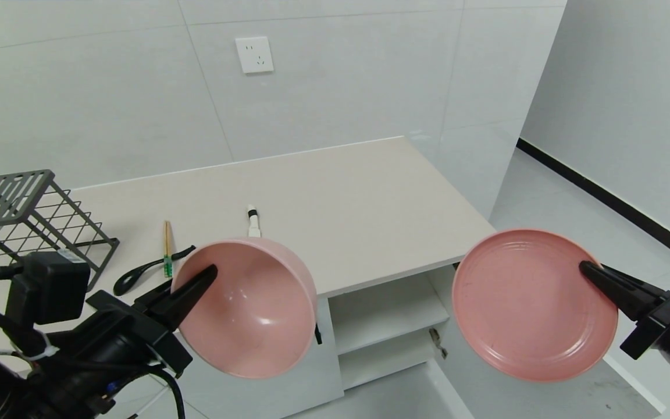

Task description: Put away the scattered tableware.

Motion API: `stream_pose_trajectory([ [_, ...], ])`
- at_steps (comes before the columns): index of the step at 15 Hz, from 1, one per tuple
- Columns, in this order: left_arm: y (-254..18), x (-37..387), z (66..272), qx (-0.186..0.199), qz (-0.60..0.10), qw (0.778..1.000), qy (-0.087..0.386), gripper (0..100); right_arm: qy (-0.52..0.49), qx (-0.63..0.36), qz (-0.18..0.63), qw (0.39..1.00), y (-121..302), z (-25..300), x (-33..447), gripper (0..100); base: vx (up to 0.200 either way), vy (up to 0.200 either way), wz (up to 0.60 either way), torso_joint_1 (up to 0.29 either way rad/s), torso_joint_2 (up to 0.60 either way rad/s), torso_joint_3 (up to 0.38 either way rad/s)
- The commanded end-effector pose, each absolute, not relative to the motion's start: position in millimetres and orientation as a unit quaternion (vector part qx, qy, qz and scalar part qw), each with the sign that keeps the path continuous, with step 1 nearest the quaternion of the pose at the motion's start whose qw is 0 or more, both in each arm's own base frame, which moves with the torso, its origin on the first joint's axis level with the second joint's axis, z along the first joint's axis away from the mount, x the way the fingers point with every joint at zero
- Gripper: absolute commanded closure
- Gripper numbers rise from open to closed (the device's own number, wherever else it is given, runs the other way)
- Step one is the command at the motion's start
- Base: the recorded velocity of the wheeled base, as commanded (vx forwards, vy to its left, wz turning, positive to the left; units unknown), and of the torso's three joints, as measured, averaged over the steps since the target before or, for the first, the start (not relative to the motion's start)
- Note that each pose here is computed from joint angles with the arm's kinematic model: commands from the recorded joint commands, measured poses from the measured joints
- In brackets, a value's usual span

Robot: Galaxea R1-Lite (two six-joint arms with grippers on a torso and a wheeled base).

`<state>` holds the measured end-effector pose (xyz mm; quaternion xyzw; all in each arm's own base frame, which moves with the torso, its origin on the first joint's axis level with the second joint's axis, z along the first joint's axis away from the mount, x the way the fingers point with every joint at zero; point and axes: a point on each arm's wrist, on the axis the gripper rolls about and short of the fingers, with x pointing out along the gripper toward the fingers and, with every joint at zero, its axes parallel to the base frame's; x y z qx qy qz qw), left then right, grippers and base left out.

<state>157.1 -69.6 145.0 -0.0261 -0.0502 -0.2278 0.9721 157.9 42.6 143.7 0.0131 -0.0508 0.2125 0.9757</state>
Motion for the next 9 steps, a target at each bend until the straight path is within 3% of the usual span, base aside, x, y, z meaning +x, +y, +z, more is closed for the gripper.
stream_pose_trajectory([
  [1,-68.9,155.4,146.5,-0.028,-0.228,0.972,-0.055,100,-0.052,0.013,0.213,0.976,42.6,143.9,157.8,100,0.000,0.000,0.00,-0.090,0.18,0.095],
  [9,-68.3,153.9,146.6,-0.030,-0.228,0.972,-0.055,100,-0.055,0.014,0.210,0.976,42.3,144.9,157.0,100,0.000,0.000,0.00,-0.095,0.19,0.097],
])
